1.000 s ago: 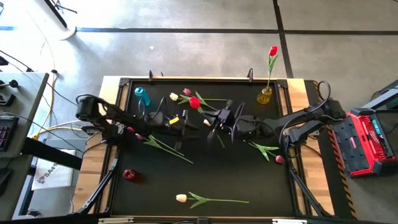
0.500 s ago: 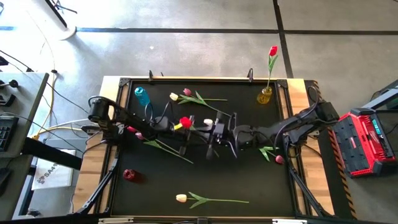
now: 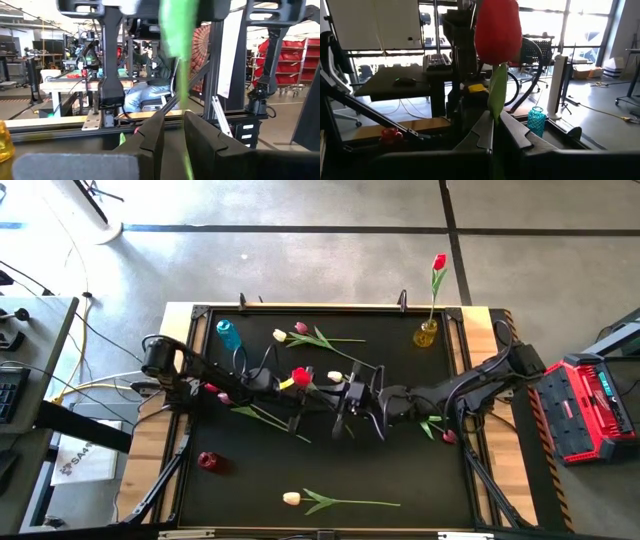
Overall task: Sort flowers into vase by color
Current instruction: Put the right red tulip into the yellow vase
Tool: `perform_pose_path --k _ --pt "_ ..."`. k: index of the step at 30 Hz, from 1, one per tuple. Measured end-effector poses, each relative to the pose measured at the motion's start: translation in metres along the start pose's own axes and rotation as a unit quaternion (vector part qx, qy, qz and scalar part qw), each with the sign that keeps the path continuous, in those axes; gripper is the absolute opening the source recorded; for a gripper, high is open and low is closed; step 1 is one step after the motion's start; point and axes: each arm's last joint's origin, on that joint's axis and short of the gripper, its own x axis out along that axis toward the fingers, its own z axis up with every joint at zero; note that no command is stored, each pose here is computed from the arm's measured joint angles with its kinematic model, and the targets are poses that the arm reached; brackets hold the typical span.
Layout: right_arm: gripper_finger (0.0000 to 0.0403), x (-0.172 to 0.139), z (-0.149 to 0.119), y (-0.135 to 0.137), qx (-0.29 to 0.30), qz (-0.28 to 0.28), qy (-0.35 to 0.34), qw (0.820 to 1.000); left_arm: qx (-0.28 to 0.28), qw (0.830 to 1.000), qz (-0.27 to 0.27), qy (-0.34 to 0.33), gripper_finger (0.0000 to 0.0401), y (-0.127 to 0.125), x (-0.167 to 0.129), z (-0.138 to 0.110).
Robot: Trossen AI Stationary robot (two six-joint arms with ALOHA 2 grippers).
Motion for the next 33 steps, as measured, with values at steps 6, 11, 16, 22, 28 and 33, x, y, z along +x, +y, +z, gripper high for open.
perform_pose_path --k 6,11,16,22,28,33 --pt "0.0000 0.004 -0.002 -0.004 -0.002 -0.008 0.002 1.000 0.013 1.000 -0.009 -0.004 0.0060 -0.006 0.003 0.002" --pt "0.0000 0.004 -0.002 -0.004 -0.002 -0.008 0.002 1.000 0.016 1.000 -0.012 -0.003 0.0060 -0.007 0.003 0.001" --pt "0.0000 0.004 -0.003 -0.003 -0.007 0.016 0.008 1.000 0.012 1.000 -0.008 -0.001 0.0051 -0.007 0.003 0.001" --pt "0.0000 0.003 -0.009 -0.002 -0.010 0.039 0.035 0.999 0.011 1.000 -0.006 0.007 0.0008 -0.006 0.003 -0.001" --pt "0.0000 0.003 -0.012 -0.001 -0.023 0.040 0.049 0.998 0.008 1.000 0.001 0.025 0.0002 -0.003 0.003 -0.004" --pt "0.0021 -0.003 -0.015 0.003 -0.063 0.053 0.072 0.994 0.003 0.999 0.012 0.049 0.0001 0.003 0.001 -0.008"
